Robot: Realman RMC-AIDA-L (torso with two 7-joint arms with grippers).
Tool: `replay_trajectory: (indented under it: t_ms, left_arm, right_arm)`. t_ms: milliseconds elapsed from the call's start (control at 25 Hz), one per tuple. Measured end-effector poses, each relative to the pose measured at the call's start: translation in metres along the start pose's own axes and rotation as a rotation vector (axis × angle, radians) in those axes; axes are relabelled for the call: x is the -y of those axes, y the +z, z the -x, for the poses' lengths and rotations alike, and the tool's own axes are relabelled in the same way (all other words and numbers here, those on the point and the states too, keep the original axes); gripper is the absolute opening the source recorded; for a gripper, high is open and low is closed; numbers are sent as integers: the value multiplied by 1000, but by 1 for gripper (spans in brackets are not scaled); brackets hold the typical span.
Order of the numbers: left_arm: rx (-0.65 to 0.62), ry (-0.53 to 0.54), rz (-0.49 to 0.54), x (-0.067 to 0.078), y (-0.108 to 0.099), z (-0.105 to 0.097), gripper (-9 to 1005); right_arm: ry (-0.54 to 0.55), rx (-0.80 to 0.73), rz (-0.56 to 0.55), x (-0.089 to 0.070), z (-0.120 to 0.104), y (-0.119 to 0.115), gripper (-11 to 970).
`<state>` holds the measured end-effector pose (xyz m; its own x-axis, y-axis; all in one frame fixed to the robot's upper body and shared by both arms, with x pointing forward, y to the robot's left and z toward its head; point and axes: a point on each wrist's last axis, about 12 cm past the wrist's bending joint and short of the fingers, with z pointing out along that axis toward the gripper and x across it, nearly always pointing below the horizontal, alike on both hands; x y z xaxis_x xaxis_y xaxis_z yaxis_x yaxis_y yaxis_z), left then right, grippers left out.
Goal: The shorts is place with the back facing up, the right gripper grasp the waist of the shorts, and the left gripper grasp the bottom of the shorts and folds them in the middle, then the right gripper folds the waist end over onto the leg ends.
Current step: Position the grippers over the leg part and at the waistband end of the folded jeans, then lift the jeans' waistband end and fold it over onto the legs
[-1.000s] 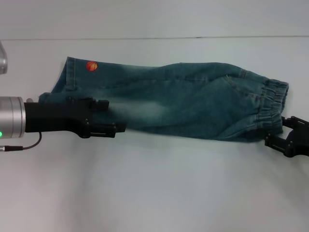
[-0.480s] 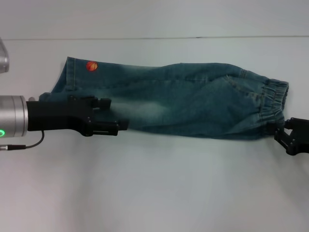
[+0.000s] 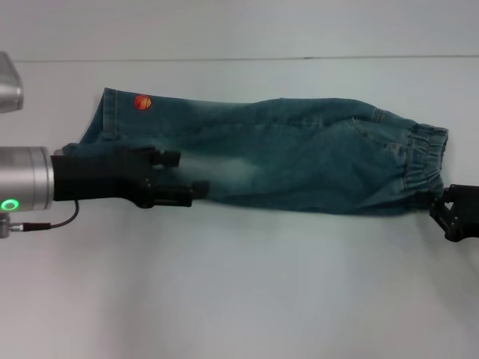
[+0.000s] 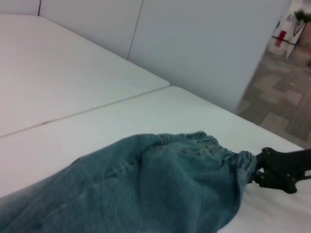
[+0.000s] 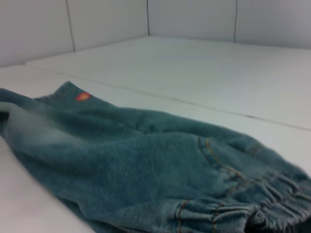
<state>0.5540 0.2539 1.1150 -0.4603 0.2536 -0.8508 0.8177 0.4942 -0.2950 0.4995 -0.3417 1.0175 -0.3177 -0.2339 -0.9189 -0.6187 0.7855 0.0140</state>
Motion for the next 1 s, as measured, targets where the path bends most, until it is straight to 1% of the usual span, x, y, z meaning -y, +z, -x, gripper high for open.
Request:
replay_trajectory:
  t_ms: [120,280,440,560,680,800,880,1000]
  left_arm:
    - [44,-18,11,-1,8,3,851]
    - [125,-57,61,-8,20,5,845]
    - [194,-85,111,-15,37,-1,838]
    - [240,-82,145,-17,55,-8,833]
    - [256,-64,168,-16,75,-16,723]
    - [235,-64,207,-12,96,-28,612]
    - [225,-49,213,-7,106,-35,514]
    - [232,-24,209,-1,113,-39,367]
  right_arm:
    - [-17,34,12,1,6,-6,119]
    - [-41,81,18,6,18,-15,97]
    - [-75,121,21,13,32,-25,85]
    - [-97,144,38,16,44,-31,86]
    - [-126,159,58,19,57,-35,83]
    - [-141,171,83,19,67,-36,78]
    - [-149,180,100,19,74,-36,76]
    - [-170,181,122,20,86,-35,76]
